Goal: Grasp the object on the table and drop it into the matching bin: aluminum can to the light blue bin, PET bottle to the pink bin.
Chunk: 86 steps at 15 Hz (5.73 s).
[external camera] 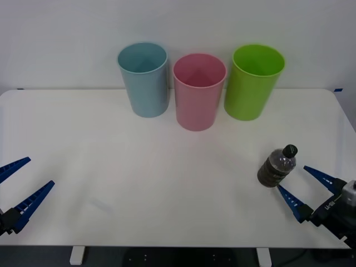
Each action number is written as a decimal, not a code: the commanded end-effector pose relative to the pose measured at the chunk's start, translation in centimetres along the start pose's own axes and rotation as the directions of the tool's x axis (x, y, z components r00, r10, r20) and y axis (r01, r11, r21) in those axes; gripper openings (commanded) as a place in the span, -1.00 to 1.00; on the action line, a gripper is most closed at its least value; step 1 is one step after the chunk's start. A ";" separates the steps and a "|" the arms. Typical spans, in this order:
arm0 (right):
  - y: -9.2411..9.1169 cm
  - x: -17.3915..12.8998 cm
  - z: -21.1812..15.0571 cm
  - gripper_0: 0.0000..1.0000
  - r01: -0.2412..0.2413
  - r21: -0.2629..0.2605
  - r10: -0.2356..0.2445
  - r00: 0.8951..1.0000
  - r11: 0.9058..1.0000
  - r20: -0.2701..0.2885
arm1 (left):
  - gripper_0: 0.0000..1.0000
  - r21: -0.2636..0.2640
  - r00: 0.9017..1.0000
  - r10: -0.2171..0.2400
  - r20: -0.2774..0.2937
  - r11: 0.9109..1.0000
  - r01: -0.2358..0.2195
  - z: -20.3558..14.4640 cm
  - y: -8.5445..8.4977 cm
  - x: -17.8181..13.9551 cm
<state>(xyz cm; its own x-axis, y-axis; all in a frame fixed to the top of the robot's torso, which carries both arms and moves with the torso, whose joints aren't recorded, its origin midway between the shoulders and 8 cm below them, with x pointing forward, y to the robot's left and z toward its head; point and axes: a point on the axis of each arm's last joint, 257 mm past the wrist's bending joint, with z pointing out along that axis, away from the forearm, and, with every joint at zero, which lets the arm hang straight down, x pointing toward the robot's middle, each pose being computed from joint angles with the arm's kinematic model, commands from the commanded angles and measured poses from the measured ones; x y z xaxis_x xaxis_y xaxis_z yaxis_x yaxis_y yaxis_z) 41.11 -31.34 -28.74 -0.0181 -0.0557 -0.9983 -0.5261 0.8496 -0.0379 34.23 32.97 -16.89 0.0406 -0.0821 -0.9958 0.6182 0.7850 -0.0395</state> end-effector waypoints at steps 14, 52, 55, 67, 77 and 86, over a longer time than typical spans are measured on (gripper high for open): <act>1.6 0.5 6.6 1.00 0.024 0.049 -0.023 1.000 0.999 -0.004 | 1.00 0.000 1.000 0.000 0.000 1.000 0.000 0.0 0.0 0.0; 3.5 -13.9 8.2 -1.00 -0.088 -0.096 0.104 0.979 0.991 0.178 | 1.00 0.000 1.000 0.000 0.000 1.000 0.000 0.0 0.0 0.0; 4.4 -16.7 8.5 -1.00 -0.129 -0.161 0.161 0.967 0.978 0.199 | 1.00 0.000 1.000 0.000 0.000 1.000 0.000 0.0 0.0 0.0; 5.6 -26.5 13.1 -1.00 -0.074 -0.278 0.154 0.948 0.958 0.280 | 1.00 0.000 1.000 0.000 0.000 1.000 0.000 0.0 0.0 0.0; 5.7 -29.4 18.8 -1.00 -0.044 -0.249 0.111 0.959 0.967 0.262 | 1.00 0.000 1.000 0.000 0.000 1.000 0.000 0.0 0.0 0.0; 5.8 -30.0 25.4 -1.00 -0.014 -0.248 0.075 0.969 0.969 0.235 | 1.00 0.000 1.000 0.000 0.000 1.000 0.000 0.0 0.0 0.0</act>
<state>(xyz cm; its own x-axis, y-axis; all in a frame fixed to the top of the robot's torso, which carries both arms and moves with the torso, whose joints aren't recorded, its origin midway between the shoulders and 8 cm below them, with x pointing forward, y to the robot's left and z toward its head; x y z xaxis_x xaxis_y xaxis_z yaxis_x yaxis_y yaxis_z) 59.79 -11.73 -0.11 0.1437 0.1355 -0.9803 -0.7205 0.6933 -0.0098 34.23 32.97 -16.89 0.0406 -0.0821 -0.9958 0.6182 0.7850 -0.0395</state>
